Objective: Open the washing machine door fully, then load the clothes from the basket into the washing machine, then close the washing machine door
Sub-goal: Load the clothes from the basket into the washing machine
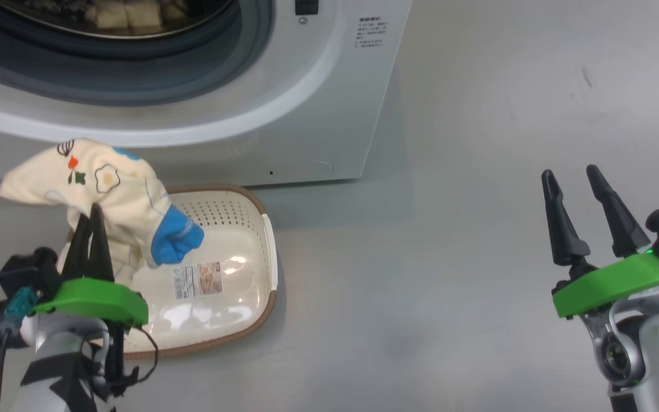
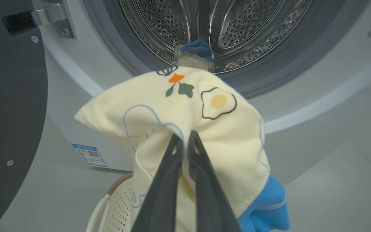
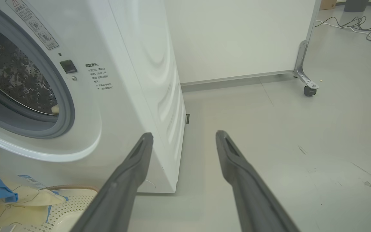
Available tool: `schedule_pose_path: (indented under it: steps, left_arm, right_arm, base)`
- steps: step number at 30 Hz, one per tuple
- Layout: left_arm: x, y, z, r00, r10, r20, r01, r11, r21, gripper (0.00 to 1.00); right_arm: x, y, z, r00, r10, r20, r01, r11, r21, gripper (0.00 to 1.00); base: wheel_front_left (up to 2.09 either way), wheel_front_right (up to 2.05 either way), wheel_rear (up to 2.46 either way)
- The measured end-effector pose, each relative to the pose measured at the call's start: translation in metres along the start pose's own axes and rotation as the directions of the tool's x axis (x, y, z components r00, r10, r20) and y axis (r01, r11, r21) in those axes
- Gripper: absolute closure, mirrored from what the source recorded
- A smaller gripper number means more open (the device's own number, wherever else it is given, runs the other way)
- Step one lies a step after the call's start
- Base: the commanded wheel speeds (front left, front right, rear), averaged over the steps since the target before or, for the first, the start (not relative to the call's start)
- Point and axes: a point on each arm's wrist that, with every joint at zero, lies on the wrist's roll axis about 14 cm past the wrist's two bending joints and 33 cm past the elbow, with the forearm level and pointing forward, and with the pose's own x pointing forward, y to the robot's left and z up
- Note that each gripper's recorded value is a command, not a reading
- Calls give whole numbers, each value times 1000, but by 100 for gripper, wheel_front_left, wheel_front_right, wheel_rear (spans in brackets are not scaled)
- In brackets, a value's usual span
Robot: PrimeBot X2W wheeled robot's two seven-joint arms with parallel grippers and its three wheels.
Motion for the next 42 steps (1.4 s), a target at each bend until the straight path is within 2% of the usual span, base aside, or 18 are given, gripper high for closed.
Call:
schedule_pose_path:
  steps: [9, 19, 42]
  left_arm:
    - [-54, -4, 26, 998, -3, 68, 2, 1000, 17, 100]
    - [-84, -5, 50, 992, 5, 124, -8, 1000, 24, 100]
    - [-88, -3, 40, 996, 9, 84, -11, 1000, 18, 100]
  right_arm:
    - [-37, 6, 21, 999, 18, 43, -19, 1000, 11, 0]
    - [-58, 14, 34, 996, 44, 79, -45, 999, 17, 0]
    - [-51, 27, 19, 996, 80, 33, -81, 996, 29, 0]
  base:
    - [0, 0, 0]
    - [0, 0, 0]
    - [0, 0, 0]
